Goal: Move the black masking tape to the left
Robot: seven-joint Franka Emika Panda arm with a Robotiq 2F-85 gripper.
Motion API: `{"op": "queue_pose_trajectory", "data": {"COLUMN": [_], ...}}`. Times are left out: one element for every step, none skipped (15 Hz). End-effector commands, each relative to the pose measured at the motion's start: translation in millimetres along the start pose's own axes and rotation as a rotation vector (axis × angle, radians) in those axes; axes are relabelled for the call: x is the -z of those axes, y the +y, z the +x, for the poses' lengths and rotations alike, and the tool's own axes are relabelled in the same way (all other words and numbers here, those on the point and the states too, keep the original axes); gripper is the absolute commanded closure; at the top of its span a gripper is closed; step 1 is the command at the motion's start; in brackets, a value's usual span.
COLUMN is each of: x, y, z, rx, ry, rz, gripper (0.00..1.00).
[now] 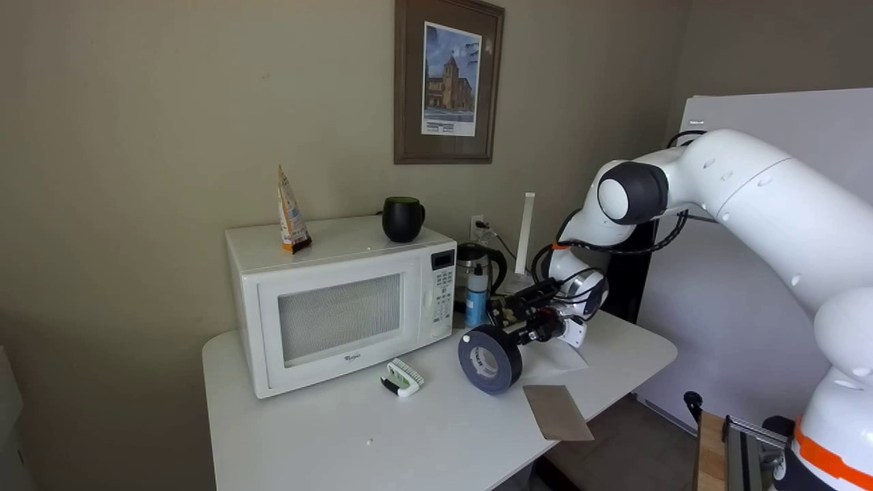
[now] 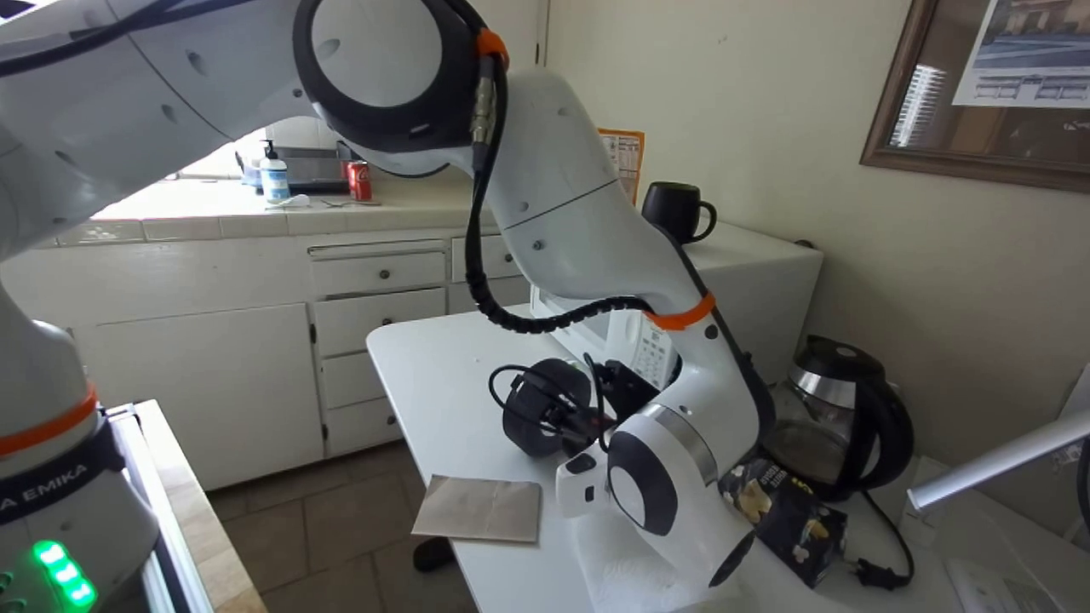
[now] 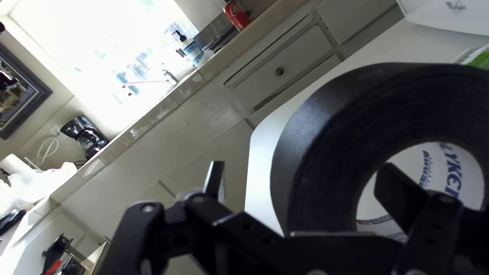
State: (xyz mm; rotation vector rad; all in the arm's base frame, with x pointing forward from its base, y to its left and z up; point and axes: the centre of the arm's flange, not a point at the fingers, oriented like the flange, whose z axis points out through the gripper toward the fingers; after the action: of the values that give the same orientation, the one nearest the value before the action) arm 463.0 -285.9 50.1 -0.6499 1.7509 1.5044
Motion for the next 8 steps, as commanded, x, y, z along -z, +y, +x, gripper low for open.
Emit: {"op": "queue_pose_trajectory", "data": {"x": [74.9, 93.8, 110.0, 116.2, 125.1, 121.6, 122.4, 114.4], "y": [35.6, 44.8, 55.3, 66.9, 82.1, 100.6, 114.4, 128.8], "z": [-26.5, -37.5, -46.7, -58.8, -67.2, -73.4, -79.3, -78.6], "rx": [0.063, 0.091, 0.118, 0.156, 0.185, 0.194, 0.208, 0.202], "ry": [0.118, 0.139, 0.167, 0.204, 0.235, 0.295, 0.346, 0.404], "rz": [0.131, 0.167, 0.202, 0.219, 0.248, 0.254, 0.262, 0.264], "gripper": [0.0, 0.0, 0.0, 0.0, 0.0, 0.0, 0.0, 0.0]}}
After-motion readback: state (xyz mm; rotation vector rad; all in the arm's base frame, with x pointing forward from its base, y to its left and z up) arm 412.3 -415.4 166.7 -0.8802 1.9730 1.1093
